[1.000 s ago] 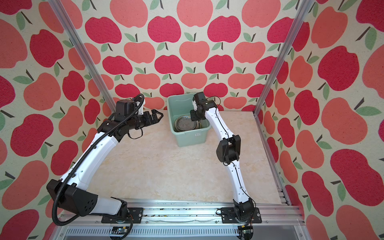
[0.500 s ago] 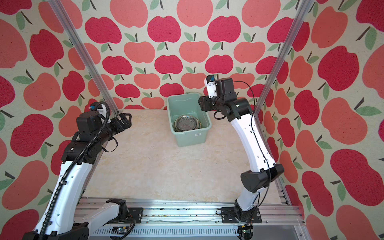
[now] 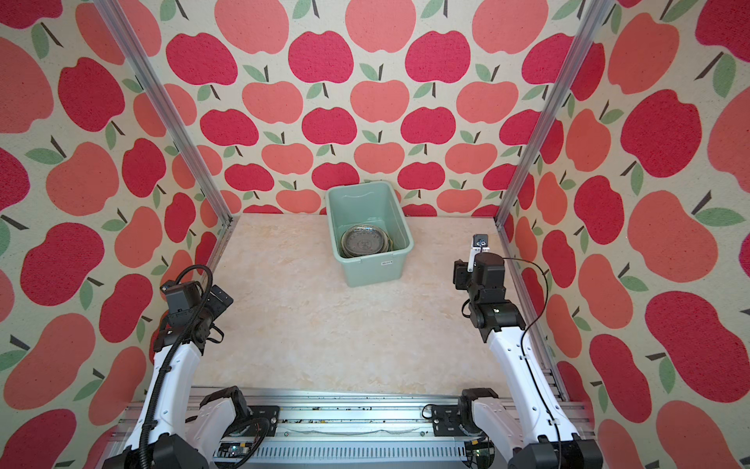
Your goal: Place the plates into the plastic bin on the countertop
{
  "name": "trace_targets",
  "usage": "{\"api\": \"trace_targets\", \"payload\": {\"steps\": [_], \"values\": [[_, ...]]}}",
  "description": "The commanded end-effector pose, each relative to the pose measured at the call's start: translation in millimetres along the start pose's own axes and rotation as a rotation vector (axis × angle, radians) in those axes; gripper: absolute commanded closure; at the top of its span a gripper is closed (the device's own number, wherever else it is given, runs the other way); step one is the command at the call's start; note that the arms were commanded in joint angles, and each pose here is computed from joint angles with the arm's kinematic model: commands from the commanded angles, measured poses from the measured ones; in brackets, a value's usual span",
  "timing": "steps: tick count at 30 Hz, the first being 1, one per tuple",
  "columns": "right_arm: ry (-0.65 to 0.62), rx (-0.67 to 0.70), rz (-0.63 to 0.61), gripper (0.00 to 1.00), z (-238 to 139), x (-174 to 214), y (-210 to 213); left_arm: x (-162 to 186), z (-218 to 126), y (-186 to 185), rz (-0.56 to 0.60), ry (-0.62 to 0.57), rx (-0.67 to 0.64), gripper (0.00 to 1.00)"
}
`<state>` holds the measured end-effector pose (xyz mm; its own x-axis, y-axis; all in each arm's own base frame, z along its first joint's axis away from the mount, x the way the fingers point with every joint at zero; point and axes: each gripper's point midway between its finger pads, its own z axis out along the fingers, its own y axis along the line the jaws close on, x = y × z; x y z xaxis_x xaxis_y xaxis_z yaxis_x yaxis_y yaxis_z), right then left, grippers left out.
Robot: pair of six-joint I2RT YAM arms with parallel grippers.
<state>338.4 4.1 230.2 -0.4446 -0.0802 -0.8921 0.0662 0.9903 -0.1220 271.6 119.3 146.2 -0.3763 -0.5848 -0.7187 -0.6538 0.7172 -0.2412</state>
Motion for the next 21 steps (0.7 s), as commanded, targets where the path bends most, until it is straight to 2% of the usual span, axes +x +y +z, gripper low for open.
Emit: {"api": "trace_targets", "payload": {"steps": [1, 5, 8, 15, 21], "values": [[-0.071, 0.089, 0.004, 0.33, 13, 11, -17, -18, 20, -3, 0.073, -0.106, -0.001, 0.01], [-0.091, 0.094, -0.048, 0.32, 28, 43, -13, -21, 41, -13, 0.149, -0.187, 0.037, 0.01], [-0.120, 0.061, -0.007, 0.32, 37, 55, -6, -18, 59, -19, 0.208, -0.207, 0.043, 0.01], [-0.172, 0.006, 0.025, 0.32, 56, 68, 8, -12, 84, -35, 0.251, -0.261, 0.091, 0.01], [-0.158, 0.001, -0.003, 0.32, 79, 82, 15, -3, 96, -52, 0.338, -0.238, 0.106, 0.01]]}}
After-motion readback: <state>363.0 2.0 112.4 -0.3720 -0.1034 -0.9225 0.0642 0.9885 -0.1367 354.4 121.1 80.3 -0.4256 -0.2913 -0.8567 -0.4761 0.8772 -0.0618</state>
